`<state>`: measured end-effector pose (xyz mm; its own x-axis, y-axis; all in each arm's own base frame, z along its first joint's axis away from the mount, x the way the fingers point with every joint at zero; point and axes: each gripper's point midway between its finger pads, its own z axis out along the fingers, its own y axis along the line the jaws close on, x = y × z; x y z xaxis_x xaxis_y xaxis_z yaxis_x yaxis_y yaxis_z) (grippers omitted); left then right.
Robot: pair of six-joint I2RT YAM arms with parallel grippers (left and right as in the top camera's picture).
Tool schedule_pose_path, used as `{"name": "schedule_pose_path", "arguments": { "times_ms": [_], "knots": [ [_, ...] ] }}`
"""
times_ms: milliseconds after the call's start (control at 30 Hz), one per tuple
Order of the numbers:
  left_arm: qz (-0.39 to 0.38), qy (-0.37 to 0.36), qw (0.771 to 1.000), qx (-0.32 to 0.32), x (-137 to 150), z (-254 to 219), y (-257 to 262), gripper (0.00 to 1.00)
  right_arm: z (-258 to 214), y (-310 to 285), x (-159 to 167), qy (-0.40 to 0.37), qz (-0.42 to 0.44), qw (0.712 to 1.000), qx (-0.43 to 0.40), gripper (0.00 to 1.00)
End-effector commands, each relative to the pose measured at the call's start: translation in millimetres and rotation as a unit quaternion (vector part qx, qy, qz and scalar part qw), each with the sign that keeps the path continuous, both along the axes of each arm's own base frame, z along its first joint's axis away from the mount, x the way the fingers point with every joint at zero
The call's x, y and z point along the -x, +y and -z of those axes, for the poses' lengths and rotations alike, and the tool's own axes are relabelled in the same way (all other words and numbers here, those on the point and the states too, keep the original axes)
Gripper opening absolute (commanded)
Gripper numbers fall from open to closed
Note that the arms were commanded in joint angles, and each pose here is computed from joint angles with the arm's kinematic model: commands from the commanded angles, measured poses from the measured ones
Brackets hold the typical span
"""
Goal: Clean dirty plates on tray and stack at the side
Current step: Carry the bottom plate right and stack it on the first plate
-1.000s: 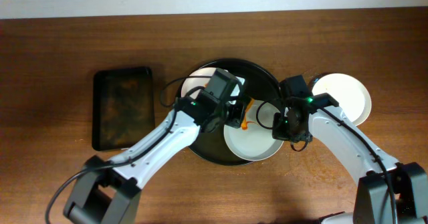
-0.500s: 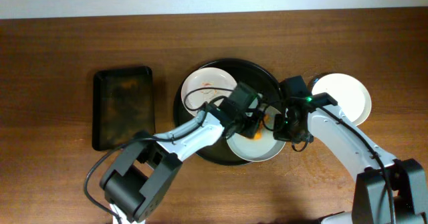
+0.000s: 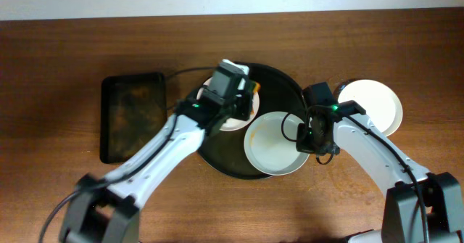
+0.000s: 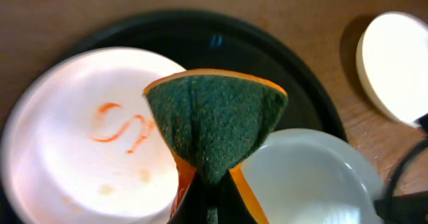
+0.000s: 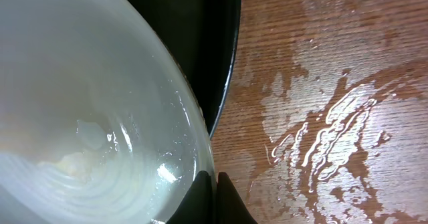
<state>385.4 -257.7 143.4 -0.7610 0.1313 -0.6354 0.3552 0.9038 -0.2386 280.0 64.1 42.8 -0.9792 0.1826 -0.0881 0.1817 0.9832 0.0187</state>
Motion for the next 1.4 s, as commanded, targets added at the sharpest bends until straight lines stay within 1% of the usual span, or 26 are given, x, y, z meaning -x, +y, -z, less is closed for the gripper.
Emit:
{"name": "schedule_pose_path", "arguments": {
  "times_ms": [0,67,133,200,267,300,367,433,467,500,533,833,867,900,933,967,1033,1133,1167,1233,1300,1333,1367],
  "knots": [
    [-0.023,-0.016,1.000,-0.002,-1,-26,23,0.00,-10,-13,-13,-0.024,0.004,0.999,0.039,0.04],
    [-0.039,0.005,0.999,-0.015,1,-20,40,0.00,-24,-12,-25,-0.044,-0.018,0.998,0.045,0.04],
    [-0.060,0.024,0.998,-0.025,1,-15,60,0.01,-49,-24,-37,-0.070,-0.011,0.994,0.080,0.04],
    [-0.079,0.034,0.996,-0.030,-1,-14,79,0.01,-85,-39,-51,-0.110,0.000,0.986,0.126,0.04],
    [-0.099,0.043,0.994,-0.034,-3,-13,96,0.00,-124,-44,-68,-0.156,-0.027,0.972,0.174,0.04],
    [-0.106,0.047,0.993,-0.035,-3,-11,103,0.00,-143,-46,-75,-0.179,-0.045,0.958,0.219,0.04],
    [-0.113,0.052,0.992,-0.037,-3,-10,108,0.01,-167,-44,-80,-0.208,-0.075,0.926,0.307,0.04],
    [-0.117,0.054,0.991,-0.038,-4,-9,112,0.01,-194,-33,-78,-0.244,-0.091,0.880,0.397,0.04],
    [-0.118,0.054,0.991,-0.038,-4,-9,113,0.01,-206,-27,-77,-0.261,-0.096,0.861,0.427,0.04],
    [-0.119,0.054,0.991,-0.038,-5,-9,113,0.01,-213,-20,-76,-0.274,-0.100,0.849,0.442,0.04],
    [-0.119,0.054,0.991,-0.038,-5,-9,114,0.01,-216,-16,-75,-0.281,-0.103,0.843,0.446,0.04],
    [-0.119,0.054,0.991,-0.038,-5,-9,114,0.00,-218,-11,-77,-0.293,-0.098,0.843,0.441,0.04],
    [-0.119,0.054,0.991,-0.038,-5,-9,114,0.00,-218,-12,-78,-0.297,-0.087,0.844,0.437,0.04],
    [-0.119,0.054,0.991,-0.038,-5,-9,113,0.00,-216,-17,-79,-0.300,-0.068,0.850,0.427,0.04],
    [-0.119,0.054,0.991,-0.038,-5,-9,114,0.01,-209,-20,-80,-0.296,-0.056,0.862,0.407,0.04],
    [-0.119,0.054,0.991,-0.038,-5,-9,113,0.01,-195,-26,-83,-0.279,-0.040,0.888,0.364,0.04],
    [-0.119,0.054,0.991,-0.038,-4,-9,114,0.01,-168,-53,-87,-0.237,0.008,0.930,0.279,0.04],
    [-0.118,0.055,0.991,-0.038,-4,-9,113,0.00,-151,-92,-90,-0.208,0.074,0.954,0.201,0.04],
    [-0.119,0.055,0.991,-0.038,-4,-9,114,0.01,-146,-112,-91,-0.202,0.110,0.959,0.164,0.04],
    [-0.118,0.055,0.991,-0.038,-4,-9,113,0.00,-143,-153,-91,-0.204,0.174,0.956,0.122,0.04],
    [-0.118,0.056,0.991,-0.038,-4,-9,113,0.01,-140,-190,-86,-0.203,0.223,0.947,0.111,0.04],
    [-0.118,0.056,0.991,-0.038,-4,-9,113,0.01,-132,-213,-82,-0.195,0.255,0.941,0.105,0.04],
    [-0.118,0.056,0.991,-0.038,-4,-9,113,0.01,-124,-224,-81,-0.188,0.268,0.940,0.097,0.04]
  ]
}}
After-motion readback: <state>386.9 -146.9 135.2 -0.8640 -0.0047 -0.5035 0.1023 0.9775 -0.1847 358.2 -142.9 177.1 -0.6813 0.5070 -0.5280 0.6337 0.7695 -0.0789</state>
